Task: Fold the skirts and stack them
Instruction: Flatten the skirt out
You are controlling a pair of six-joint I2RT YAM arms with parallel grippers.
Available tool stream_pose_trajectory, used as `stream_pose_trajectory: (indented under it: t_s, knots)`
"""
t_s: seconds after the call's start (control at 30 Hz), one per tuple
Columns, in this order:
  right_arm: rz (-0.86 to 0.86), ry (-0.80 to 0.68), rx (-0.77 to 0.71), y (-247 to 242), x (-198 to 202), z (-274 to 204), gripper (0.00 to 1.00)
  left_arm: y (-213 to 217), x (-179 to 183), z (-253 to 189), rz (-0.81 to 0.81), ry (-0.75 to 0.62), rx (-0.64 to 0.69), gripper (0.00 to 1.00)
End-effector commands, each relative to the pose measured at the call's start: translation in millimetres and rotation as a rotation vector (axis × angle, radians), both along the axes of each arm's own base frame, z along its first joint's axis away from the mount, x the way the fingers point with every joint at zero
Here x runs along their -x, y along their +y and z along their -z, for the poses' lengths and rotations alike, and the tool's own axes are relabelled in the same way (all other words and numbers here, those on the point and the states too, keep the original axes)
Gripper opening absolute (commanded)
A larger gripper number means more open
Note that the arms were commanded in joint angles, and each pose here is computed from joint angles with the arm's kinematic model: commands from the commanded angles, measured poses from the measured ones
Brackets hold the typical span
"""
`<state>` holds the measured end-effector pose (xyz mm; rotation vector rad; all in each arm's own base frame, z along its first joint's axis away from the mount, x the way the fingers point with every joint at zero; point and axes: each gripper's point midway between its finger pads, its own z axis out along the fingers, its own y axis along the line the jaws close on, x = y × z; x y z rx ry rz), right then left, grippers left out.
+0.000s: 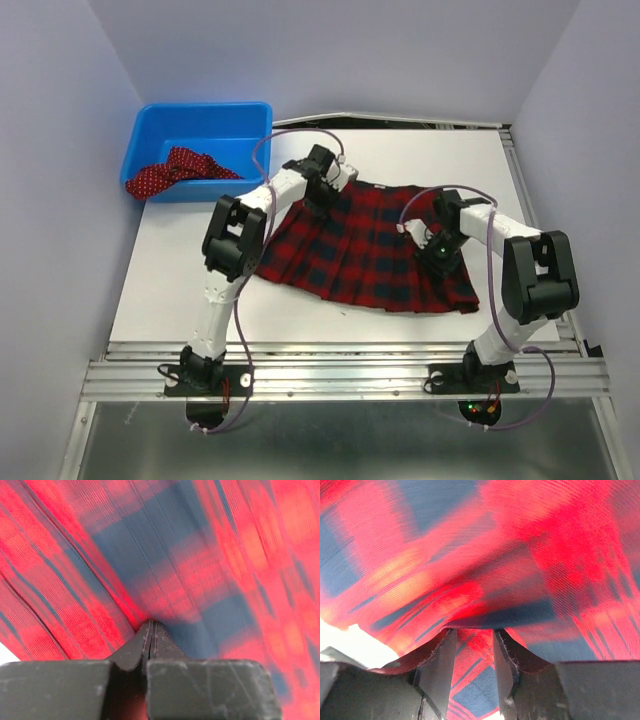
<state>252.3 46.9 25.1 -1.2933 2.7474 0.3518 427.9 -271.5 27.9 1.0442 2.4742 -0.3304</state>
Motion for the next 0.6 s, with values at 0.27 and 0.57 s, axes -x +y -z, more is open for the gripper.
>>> stream_pose_trajectory:
  t_s: [0.27,0.57]
  knots:
    - [-0.039,-0.015,-0.571,121.8,-3.2,-151.4,0.50,-26.4,-120.4,-130.7,0.015,-0.445,0.156,0.39]
    - [0.327,-0.346,-0.429,38.6,-175.5,-131.0,0.50,4.9,-21.2,-167.0,0.014,-0.373,0.239,0.41]
